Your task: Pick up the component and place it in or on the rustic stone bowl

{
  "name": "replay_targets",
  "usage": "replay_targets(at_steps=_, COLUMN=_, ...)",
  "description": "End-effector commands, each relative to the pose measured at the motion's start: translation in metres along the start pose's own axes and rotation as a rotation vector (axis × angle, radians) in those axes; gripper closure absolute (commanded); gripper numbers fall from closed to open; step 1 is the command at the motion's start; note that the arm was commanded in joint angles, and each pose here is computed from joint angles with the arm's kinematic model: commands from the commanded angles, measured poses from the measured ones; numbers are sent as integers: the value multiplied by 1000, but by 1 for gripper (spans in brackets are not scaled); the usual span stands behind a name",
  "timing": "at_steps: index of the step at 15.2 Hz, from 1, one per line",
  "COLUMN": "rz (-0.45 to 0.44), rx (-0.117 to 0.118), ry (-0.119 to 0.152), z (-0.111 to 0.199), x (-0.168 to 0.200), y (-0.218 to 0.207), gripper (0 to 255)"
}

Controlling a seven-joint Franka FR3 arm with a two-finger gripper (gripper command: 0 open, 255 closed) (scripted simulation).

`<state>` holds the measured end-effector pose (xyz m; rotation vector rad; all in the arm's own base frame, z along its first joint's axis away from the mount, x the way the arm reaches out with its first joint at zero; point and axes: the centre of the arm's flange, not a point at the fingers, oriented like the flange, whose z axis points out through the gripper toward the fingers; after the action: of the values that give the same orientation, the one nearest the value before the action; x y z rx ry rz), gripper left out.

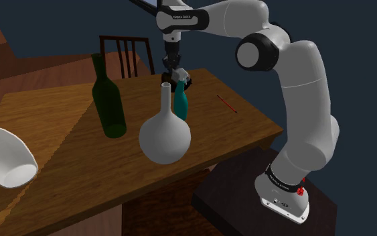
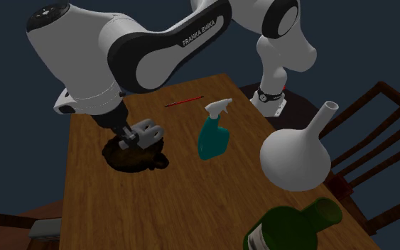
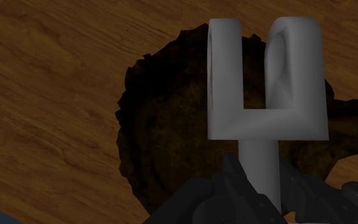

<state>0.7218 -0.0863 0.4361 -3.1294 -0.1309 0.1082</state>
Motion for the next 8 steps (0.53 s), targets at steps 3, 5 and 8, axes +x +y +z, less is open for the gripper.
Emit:
replay_targets(at_steps=3, rz=0, rx=0, ry=0, z=0, x=0, y=0, gripper=255)
replay_targets(at_steps=5, rz=0, rx=0, ry=0, z=0, x=0, y=0, gripper=0)
replay_targets(at_steps=8, rz=0, rx=0, ry=0, z=0, x=0, y=0, gripper=0)
